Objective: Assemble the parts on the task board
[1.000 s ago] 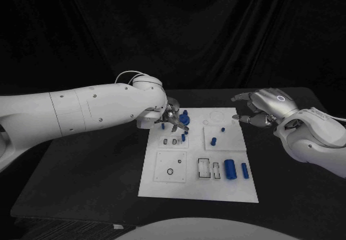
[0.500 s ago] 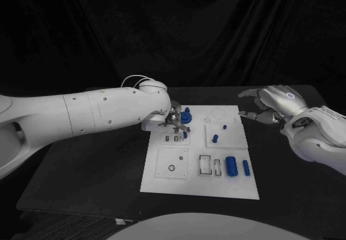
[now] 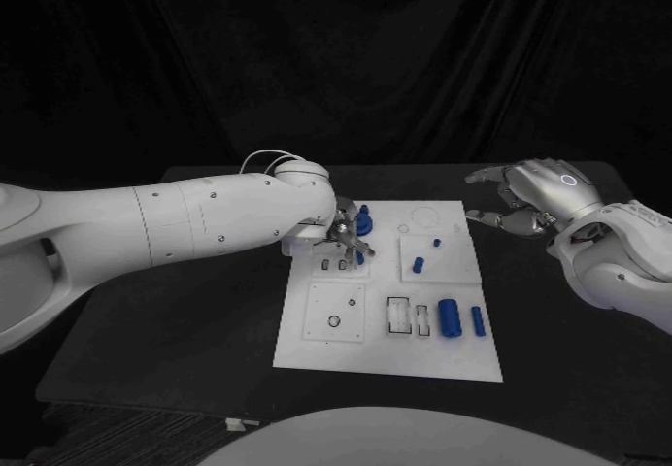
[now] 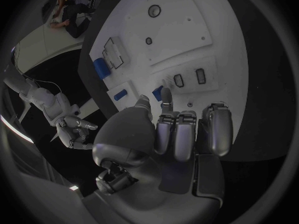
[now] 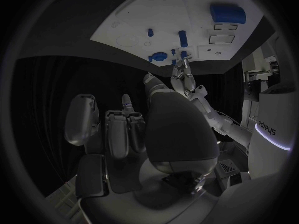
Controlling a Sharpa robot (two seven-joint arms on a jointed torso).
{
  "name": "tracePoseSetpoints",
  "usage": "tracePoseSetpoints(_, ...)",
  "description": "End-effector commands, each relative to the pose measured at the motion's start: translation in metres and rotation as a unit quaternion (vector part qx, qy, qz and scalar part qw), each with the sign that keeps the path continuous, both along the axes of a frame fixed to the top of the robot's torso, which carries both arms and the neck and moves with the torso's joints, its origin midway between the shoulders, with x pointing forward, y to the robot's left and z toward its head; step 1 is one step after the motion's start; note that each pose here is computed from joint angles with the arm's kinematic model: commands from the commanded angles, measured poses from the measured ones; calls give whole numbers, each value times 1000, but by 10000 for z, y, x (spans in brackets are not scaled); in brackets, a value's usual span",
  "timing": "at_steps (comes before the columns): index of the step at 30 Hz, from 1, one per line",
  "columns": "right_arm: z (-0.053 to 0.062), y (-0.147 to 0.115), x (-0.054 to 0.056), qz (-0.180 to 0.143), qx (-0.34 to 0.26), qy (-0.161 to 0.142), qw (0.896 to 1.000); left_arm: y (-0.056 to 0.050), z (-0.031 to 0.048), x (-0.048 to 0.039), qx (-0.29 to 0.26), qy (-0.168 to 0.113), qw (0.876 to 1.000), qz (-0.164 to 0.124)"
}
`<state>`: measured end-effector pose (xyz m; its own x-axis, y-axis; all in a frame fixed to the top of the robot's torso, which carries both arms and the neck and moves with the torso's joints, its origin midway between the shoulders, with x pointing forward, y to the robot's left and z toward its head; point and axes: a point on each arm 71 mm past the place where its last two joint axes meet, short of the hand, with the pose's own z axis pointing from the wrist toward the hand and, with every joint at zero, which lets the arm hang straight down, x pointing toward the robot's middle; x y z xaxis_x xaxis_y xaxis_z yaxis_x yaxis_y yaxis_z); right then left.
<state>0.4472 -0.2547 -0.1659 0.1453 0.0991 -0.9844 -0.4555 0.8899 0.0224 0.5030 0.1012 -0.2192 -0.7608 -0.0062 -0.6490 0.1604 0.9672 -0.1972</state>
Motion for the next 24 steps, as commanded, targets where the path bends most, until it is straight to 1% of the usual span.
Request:
tracePoseSetpoints(1,5,-21,4,-11,7,-7,1000,-33,-8,3,-15,-6,1000,-3)
tracePoseSetpoints(13,-2,-27,15,-13,7,-4,1000,-18,-90,23,-12,-4,1000,9)
tracePoseSetpoints(24,-10,-23,23,-15,9,3,1000,-20,-119,29,-11,-1,1000,10)
